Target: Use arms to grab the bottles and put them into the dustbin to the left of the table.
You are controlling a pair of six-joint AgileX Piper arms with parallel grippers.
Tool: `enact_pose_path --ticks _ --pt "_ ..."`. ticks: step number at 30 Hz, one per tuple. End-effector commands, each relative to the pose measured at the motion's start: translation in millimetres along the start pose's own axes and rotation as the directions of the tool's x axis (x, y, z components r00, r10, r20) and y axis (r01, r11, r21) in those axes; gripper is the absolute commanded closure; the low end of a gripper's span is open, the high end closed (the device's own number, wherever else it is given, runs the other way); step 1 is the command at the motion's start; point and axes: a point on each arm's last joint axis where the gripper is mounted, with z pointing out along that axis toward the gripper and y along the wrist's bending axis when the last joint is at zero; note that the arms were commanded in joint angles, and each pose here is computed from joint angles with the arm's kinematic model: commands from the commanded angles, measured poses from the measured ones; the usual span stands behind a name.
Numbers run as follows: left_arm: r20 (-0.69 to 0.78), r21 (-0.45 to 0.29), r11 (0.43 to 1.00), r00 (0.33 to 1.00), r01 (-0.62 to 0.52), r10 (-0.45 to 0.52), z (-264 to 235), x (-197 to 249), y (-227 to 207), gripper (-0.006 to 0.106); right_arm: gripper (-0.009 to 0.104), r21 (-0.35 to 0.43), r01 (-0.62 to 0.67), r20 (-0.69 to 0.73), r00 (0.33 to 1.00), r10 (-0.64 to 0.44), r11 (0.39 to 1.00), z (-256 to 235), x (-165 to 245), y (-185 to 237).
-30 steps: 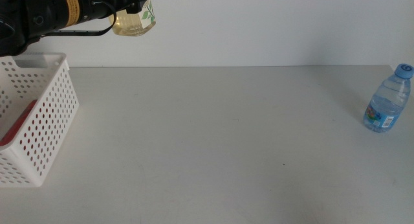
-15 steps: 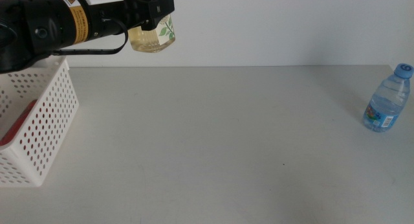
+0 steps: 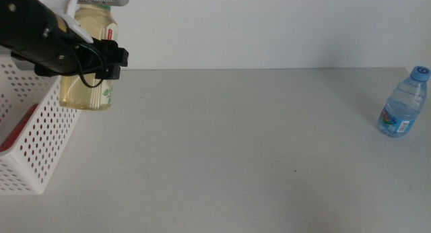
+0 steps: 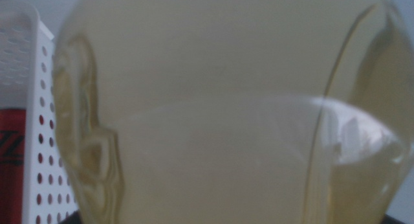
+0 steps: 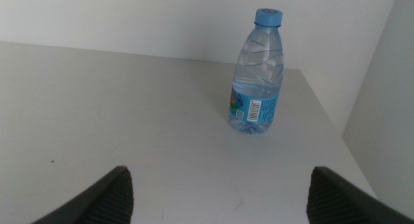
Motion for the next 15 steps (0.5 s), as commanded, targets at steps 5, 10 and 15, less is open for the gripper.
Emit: enact_pose_path --ticks 5,10,15 --pt "0.083 -0.057 0.995 0.994 0.081 -0.076 -51 -28 48 0.102 0.001 0.017 0.016 0.103 0.995 -0.018 1.0 -3 -11 -1" --pt "-0.034 -0.083 0.991 0.993 0.107 -0.11 -60 -26 87 0.102 0.001 0.017 0.016 0.103 0.995 -0.018 1.0 -3 -11 -1" --pt "-0.07 -0.086 0.981 0.981 0.174 -0.18 -56 -28 122 0.102 0.001 0.017 0.016 0.103 0.995 -0.018 1.0 -3 -11 -1"
